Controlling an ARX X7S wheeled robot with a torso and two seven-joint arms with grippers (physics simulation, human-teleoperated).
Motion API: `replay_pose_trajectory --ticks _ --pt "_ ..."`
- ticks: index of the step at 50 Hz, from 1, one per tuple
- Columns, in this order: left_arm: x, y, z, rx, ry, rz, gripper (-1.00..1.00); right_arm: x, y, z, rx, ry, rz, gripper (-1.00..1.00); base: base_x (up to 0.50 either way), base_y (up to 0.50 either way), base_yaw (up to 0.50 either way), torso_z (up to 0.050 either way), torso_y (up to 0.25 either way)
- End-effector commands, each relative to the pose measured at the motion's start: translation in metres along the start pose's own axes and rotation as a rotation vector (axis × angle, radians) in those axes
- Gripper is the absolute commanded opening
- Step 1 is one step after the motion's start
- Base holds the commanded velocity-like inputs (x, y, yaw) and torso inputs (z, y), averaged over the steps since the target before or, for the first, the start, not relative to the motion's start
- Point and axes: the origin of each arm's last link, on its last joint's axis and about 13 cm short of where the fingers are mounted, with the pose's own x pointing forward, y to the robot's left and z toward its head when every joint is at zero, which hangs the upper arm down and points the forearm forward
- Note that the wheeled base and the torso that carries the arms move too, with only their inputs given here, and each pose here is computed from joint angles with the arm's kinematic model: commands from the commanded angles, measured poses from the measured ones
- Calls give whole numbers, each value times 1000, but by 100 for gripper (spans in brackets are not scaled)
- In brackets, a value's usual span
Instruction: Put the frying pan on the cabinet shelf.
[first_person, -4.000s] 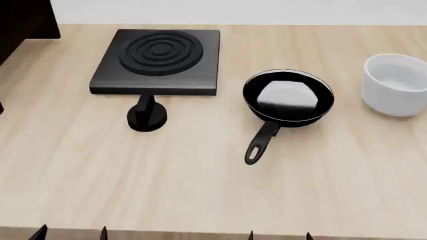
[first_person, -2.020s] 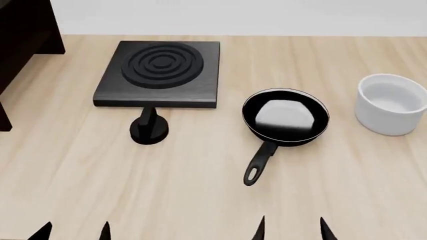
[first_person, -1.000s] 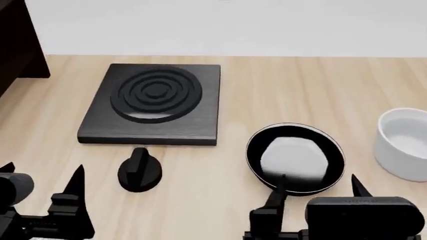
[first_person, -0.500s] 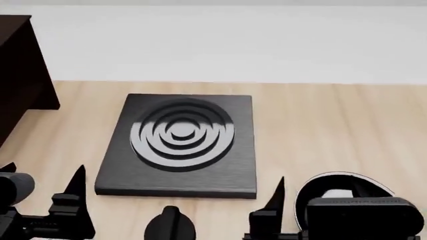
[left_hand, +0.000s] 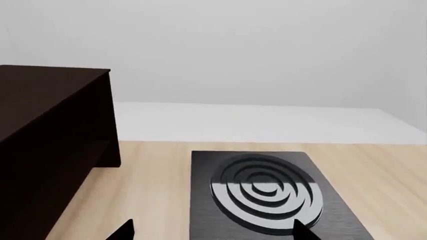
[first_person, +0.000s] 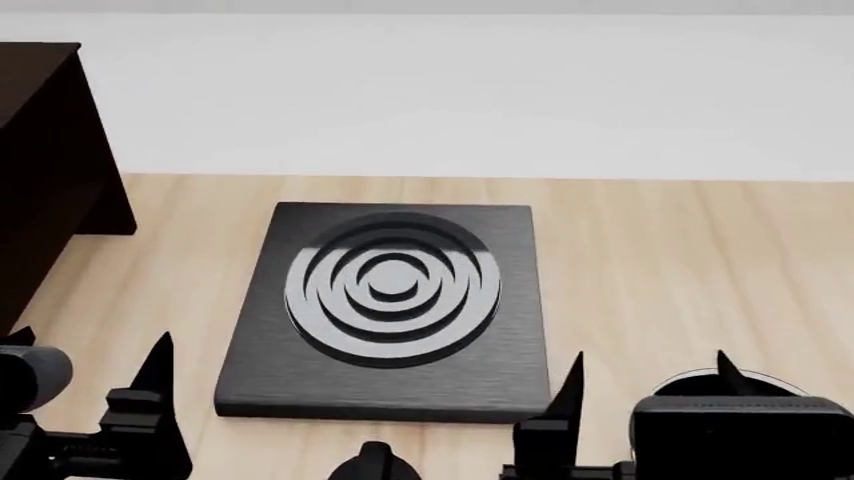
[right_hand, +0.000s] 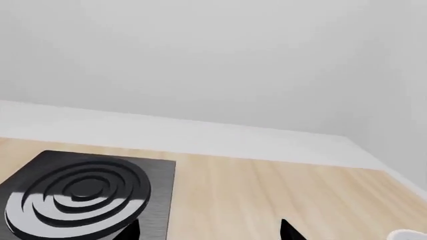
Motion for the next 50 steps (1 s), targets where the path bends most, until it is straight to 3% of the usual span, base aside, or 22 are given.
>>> replay_pose_trajectory --ticks 1,10,29,30,31,38,50 --pt "1 1 1 -8 -25 10 100 1 0 -3 1 9 10 100 500 121 0 0 0" --pt "1 2 -1 -17 -20 11 100 3 -2 -8 15 81 -33 100 198 53 0 0 0" --pt "3 4 -6 -33 -15 12 100 3 -2 -9 7 96 -26 100 0 0 0 0 0" --pt "2 4 -5 -39 -13 13 100 -2 -1 -14 13 210 -25 100 0 0 0 0 0" --pt "2 4 -5 -34 -14 12 100 3 -3 -9 4 96 -30 100 0 0 0 0 0" --pt "3 4 -8 -43 4 5 100 6 -19 -28 -98 196 -141 100 0 0 0 0 0" --pt "4 3 -10 -35 19 -6 100 8 -33 -54 -68 283 -198 100 0 0 0 0 0"
